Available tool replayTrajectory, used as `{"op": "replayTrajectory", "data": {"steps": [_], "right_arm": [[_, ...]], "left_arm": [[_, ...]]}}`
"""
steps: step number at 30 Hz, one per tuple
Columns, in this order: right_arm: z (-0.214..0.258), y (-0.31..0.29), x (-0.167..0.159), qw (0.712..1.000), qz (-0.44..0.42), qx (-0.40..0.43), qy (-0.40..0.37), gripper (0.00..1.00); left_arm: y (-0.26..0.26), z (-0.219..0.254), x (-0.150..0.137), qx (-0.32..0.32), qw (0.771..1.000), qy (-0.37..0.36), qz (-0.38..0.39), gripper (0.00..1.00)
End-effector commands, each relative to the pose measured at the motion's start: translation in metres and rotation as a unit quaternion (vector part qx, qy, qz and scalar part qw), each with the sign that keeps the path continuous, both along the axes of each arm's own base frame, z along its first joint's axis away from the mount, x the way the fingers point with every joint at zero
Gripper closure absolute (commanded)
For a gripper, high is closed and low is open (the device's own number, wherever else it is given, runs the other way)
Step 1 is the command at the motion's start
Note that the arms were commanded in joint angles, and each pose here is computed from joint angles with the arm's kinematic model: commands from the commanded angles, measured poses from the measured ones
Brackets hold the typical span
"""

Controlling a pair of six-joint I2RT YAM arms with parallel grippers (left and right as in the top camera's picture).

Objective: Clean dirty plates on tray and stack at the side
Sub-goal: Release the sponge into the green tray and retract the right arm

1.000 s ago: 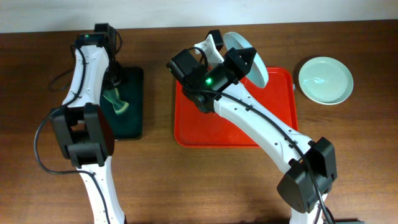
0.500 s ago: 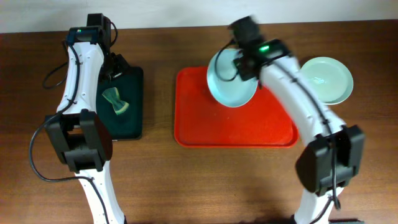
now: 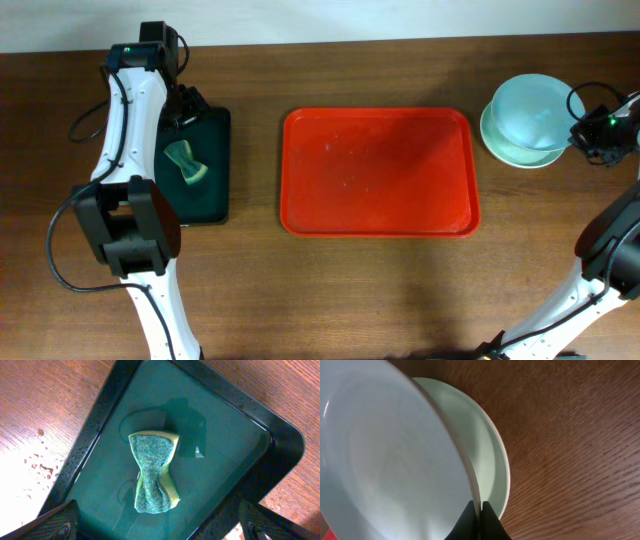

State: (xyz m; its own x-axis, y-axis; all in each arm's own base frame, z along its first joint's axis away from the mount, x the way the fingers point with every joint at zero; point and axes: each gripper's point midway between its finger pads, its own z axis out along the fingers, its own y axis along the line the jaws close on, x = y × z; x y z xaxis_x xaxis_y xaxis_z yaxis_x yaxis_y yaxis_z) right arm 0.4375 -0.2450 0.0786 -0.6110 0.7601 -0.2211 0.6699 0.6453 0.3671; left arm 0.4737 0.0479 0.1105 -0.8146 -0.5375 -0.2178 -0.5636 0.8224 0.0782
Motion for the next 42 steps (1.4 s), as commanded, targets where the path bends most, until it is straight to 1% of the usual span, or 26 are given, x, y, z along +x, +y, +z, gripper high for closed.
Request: {"op": "replayTrajectory", "data": {"steps": [1, 2, 3, 4, 5, 6, 9, 10, 12, 15, 16, 17, 18, 20, 21, 23, 24, 25, 27, 28, 31, 35, 37, 40, 41, 42], "right_arm": [[-0.012, -0.003, -0.001, 1.000, -0.008, -0.018, 0.023, 0.89], [-0.012, 0.000, 0.000, 1.000, -0.005, -0.018, 0.023, 0.75], [-0.012, 0.002, 0.001, 1.000, -0.002, -0.017, 0.023, 0.36], [-0.012, 0.005, 0.003, 1.000, 0.001, -0.017, 0.023, 0.12], [-0.012, 0.007, 0.004, 1.000, 0.005, -0.018, 0.024, 0.05], [-0.013, 0.013, 0.005, 0.999, 0.011, -0.016, 0.027, 0.02], [-0.017, 0.036, -0.006, 0.998, 0.025, 0.007, 0.062, 0.02], [-0.013, 0.051, -0.025, 0.994, 0.028, 0.033, 0.097, 0.02], [0.009, 0.058, -0.040, 0.993, 0.030, 0.034, 0.108, 0.01], [0.081, 0.074, -0.054, 0.994, 0.085, -0.020, 0.061, 0.02], [0.101, 0.082, -0.057, 0.994, 0.092, -0.035, 0.045, 0.02], [0.137, 0.098, -0.064, 0.993, 0.106, -0.058, 0.012, 0.02], [0.158, 0.110, -0.071, 0.990, 0.118, -0.072, -0.007, 0.02], [0.199, 0.142, -0.092, 0.980, 0.158, -0.107, -0.055, 0.02], [0.211, 0.162, -0.111, 0.973, 0.180, -0.123, -0.076, 0.02], [0.219, 0.184, -0.139, 0.964, 0.201, -0.141, -0.105, 0.02], [0.215, 0.196, -0.161, 0.960, 0.208, -0.144, -0.116, 0.02], [0.207, 0.206, -0.181, 0.961, 0.210, -0.137, -0.115, 0.02], [0.178, 0.222, -0.226, 0.966, 0.215, -0.119, -0.085, 0.02], [0.170, 0.225, -0.237, 0.966, 0.216, -0.116, -0.079, 0.02], [0.162, 0.227, -0.244, 0.967, 0.216, -0.114, -0.076, 0.02], [0.156, 0.226, -0.240, 0.968, 0.218, -0.105, -0.061, 0.02], [0.152, 0.230, -0.234, 0.965, 0.233, -0.104, -0.057, 0.02], [0.160, 0.254, -0.210, 0.939, 0.291, -0.132, -0.130, 0.02], [0.164, 0.269, -0.200, 0.918, 0.316, -0.149, -0.185, 0.02], [0.164, 0.276, -0.198, 0.907, 0.324, -0.159, -0.219, 0.02]], "left_arm": [[0.003, 0.015, 0.002, -0.001, 1.000, -0.018, 0.004, 0.01], [0.003, 0.015, 0.002, -0.001, 1.000, -0.018, 0.004, 0.01], [0.003, 0.015, 0.002, -0.001, 1.000, -0.018, 0.004, 0.01], [0.003, 0.015, 0.002, -0.001, 1.000, -0.018, 0.004, 0.01], [0.003, 0.015, 0.002, -0.001, 1.000, -0.018, 0.004, 0.01], [0.003, 0.015, 0.002, -0.001, 1.000, -0.018, 0.004, 0.01], [0.003, 0.015, 0.002, -0.001, 1.000, -0.018, 0.004, 0.01], [0.003, 0.015, 0.002, -0.001, 1.000, -0.018, 0.004, 0.01], [0.003, 0.015, 0.002, -0.001, 1.000, -0.018, 0.004, 0.01], [0.003, 0.015, 0.002, -0.001, 1.000, -0.018, 0.004, 0.01], [0.003, 0.015, 0.002, -0.001, 1.000, -0.018, 0.004, 0.01], [0.003, 0.015, 0.002, -0.001, 1.000, -0.018, 0.004, 0.01], [0.003, 0.015, 0.002, -0.001, 1.000, -0.018, 0.004, 0.01], [0.003, 0.015, 0.002, -0.001, 1.000, -0.018, 0.004, 0.01], [0.003, 0.015, 0.002, -0.001, 1.000, -0.018, 0.004, 0.01], [0.003, 0.015, 0.002, -0.001, 1.000, -0.018, 0.004, 0.01], [0.003, 0.015, 0.002, -0.001, 1.000, -0.018, 0.004, 0.01], [0.003, 0.015, 0.002, -0.001, 1.000, -0.018, 0.004, 0.01], [0.003, 0.015, 0.002, -0.001, 1.000, -0.018, 0.004, 0.01], [0.003, 0.015, 0.002, -0.001, 1.000, -0.018, 0.004, 0.01], [0.003, 0.015, 0.002, -0.001, 1.000, -0.018, 0.004, 0.01], [0.003, 0.015, 0.002, -0.001, 1.000, -0.018, 0.004, 0.01], [0.003, 0.015, 0.002, -0.001, 1.000, -0.018, 0.004, 0.01], [0.003, 0.015, 0.002, -0.001, 1.000, -0.018, 0.004, 0.01], [0.003, 0.015, 0.002, -0.001, 1.000, -0.018, 0.004, 0.01], [0.003, 0.015, 0.002, -0.001, 1.000, -0.018, 0.004, 0.01]]}}
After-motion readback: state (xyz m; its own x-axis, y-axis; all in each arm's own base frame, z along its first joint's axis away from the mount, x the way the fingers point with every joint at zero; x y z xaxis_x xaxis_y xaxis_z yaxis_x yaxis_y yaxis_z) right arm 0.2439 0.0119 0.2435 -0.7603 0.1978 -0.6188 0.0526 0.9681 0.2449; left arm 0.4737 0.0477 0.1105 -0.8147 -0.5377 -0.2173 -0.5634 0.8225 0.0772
